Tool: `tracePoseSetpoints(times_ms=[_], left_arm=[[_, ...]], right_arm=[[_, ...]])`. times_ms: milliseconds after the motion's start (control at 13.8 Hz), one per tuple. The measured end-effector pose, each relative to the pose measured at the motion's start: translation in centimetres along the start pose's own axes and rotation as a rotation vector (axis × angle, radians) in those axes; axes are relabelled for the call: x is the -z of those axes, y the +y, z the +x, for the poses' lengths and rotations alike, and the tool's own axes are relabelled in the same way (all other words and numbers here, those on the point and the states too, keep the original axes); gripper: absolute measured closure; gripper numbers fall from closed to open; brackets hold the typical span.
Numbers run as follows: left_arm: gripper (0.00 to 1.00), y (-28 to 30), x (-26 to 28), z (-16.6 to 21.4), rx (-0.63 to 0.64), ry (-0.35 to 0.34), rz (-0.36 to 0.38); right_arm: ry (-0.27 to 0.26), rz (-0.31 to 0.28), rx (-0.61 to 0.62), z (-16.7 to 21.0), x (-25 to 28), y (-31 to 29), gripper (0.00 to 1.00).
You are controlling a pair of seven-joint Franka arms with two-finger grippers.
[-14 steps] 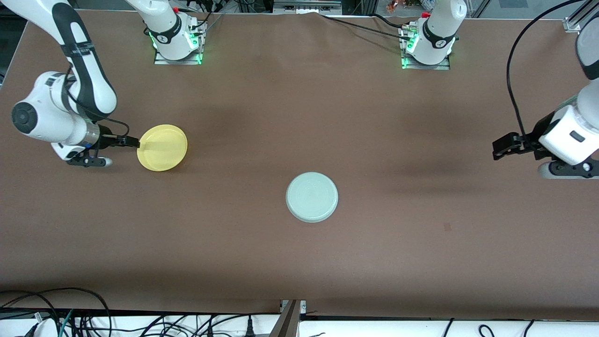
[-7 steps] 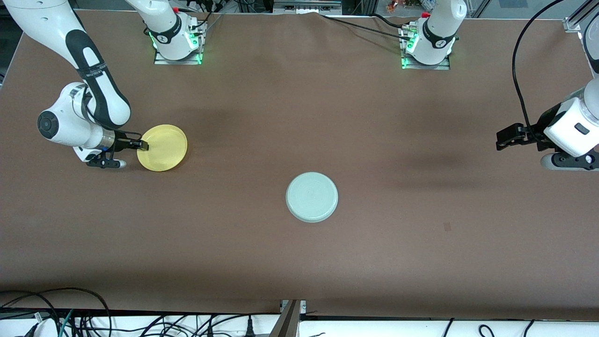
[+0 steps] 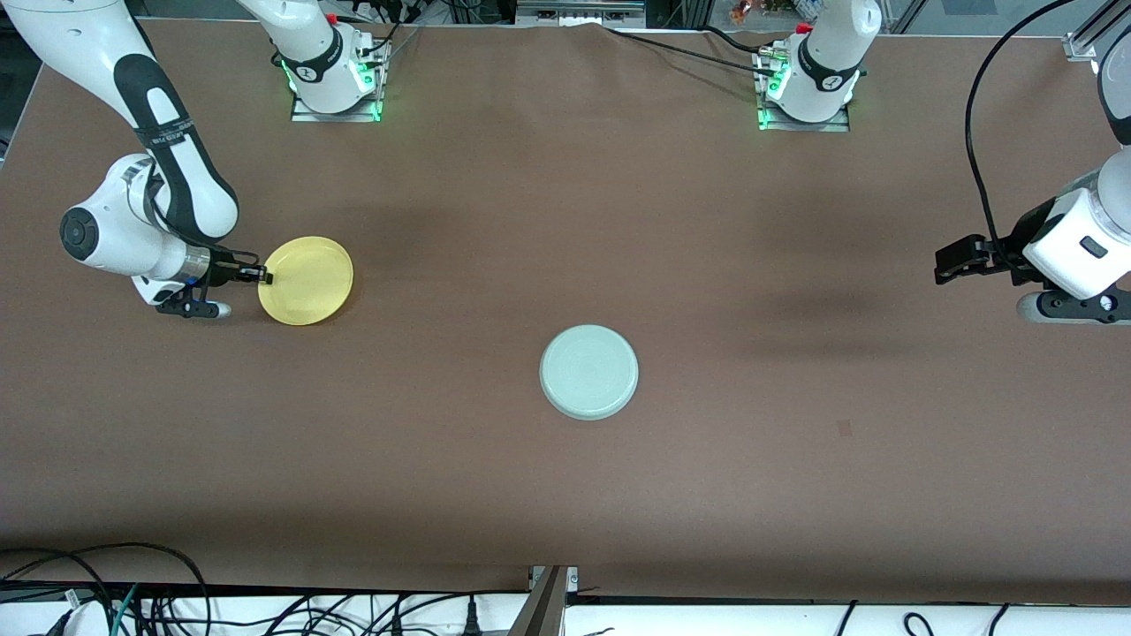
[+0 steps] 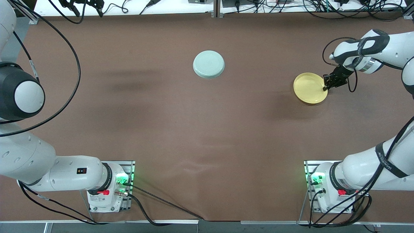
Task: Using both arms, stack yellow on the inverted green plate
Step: 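Grasp the yellow plate rim with the right gripper and lift it, then carry the yellow plate over the inverted green plate with the right gripper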
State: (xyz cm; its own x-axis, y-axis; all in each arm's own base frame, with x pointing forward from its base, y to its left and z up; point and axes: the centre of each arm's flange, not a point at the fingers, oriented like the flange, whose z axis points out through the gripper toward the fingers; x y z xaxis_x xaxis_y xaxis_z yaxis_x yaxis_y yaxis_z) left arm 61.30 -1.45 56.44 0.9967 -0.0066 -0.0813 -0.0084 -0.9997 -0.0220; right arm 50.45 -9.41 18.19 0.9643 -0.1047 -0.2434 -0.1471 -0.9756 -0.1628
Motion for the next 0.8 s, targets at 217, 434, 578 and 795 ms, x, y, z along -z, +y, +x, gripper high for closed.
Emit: tracePoseSetpoints(times_ms=[217,434,578,795], left_arm=[[0.00,-0.9,0.1,0.1,0.014,0.004,-0.002],[0.00,-1.3,0.0,0.1,0.021,0.003,-0.003],[0.00,-1.4,-0.1,0.2,0.022,0.001,-0.004],[0.00,-1.3,-0.2,0.2,0.022,0.000,-0.004]], right_arm=[[-0.076,0.080,-0.004,2.2,4.6,-2.0,0.97],[-0.087,0.101,-0.048,4.3,9.5,-5.3,0.97],[-0.069,0.122,-0.094,5.4,11.5,-10.2,0.97],[-0.059,0.159,-0.217,6.5,12.0,-20.9,0.97]])
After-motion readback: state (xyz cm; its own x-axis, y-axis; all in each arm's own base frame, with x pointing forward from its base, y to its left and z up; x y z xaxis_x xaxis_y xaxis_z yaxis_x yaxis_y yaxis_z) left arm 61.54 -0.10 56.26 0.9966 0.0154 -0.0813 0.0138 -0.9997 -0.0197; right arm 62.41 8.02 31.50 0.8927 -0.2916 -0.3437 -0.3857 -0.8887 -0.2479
